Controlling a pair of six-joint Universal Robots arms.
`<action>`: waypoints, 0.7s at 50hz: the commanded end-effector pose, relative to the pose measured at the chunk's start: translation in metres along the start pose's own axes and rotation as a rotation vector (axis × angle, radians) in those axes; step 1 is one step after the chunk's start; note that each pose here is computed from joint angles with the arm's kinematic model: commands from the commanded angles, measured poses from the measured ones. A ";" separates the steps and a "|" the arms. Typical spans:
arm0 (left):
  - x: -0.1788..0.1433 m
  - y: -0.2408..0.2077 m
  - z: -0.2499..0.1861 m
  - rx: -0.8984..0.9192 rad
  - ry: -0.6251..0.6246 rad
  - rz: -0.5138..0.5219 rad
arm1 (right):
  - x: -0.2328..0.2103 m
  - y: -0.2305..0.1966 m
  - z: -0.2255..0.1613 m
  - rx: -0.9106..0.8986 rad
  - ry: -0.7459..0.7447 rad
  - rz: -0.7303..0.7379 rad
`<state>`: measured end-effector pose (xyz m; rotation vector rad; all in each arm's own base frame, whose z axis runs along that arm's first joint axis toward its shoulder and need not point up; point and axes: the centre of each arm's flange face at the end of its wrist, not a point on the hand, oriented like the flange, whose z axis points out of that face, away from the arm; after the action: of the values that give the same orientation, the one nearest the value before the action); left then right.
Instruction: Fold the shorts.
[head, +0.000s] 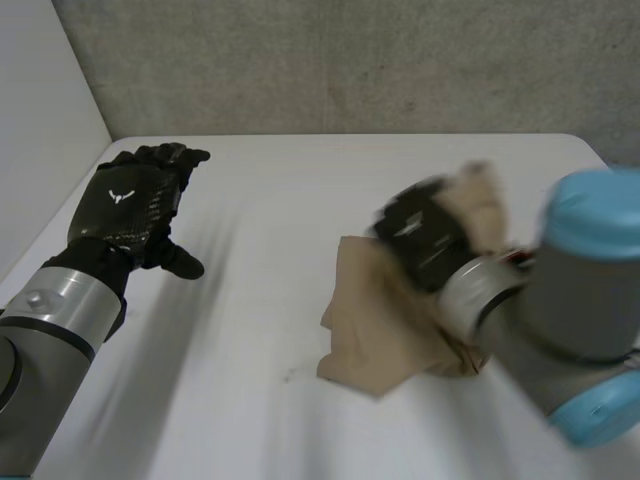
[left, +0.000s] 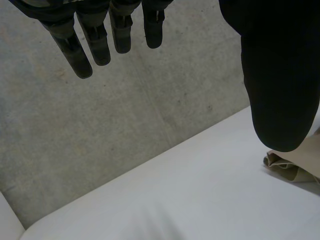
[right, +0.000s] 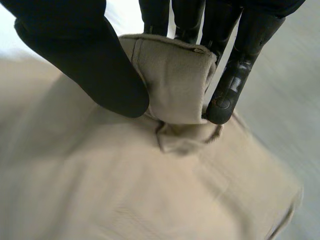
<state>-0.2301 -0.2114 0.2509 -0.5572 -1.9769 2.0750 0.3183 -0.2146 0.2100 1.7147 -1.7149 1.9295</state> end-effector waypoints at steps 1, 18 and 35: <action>0.005 0.002 0.003 -0.002 0.018 0.001 | -0.055 -0.012 -0.006 0.087 -0.195 -0.047; 0.104 0.014 0.053 -0.029 0.274 -0.028 | 0.075 0.006 -0.015 -0.053 0.184 0.595; 0.139 0.109 0.078 -0.406 0.215 -0.042 | 0.017 0.104 0.025 -0.421 0.031 0.693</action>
<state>-0.3863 -0.2255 0.1444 -0.7880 -2.1412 1.5271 0.2673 -0.2723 0.1845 1.0246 -2.6319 1.7079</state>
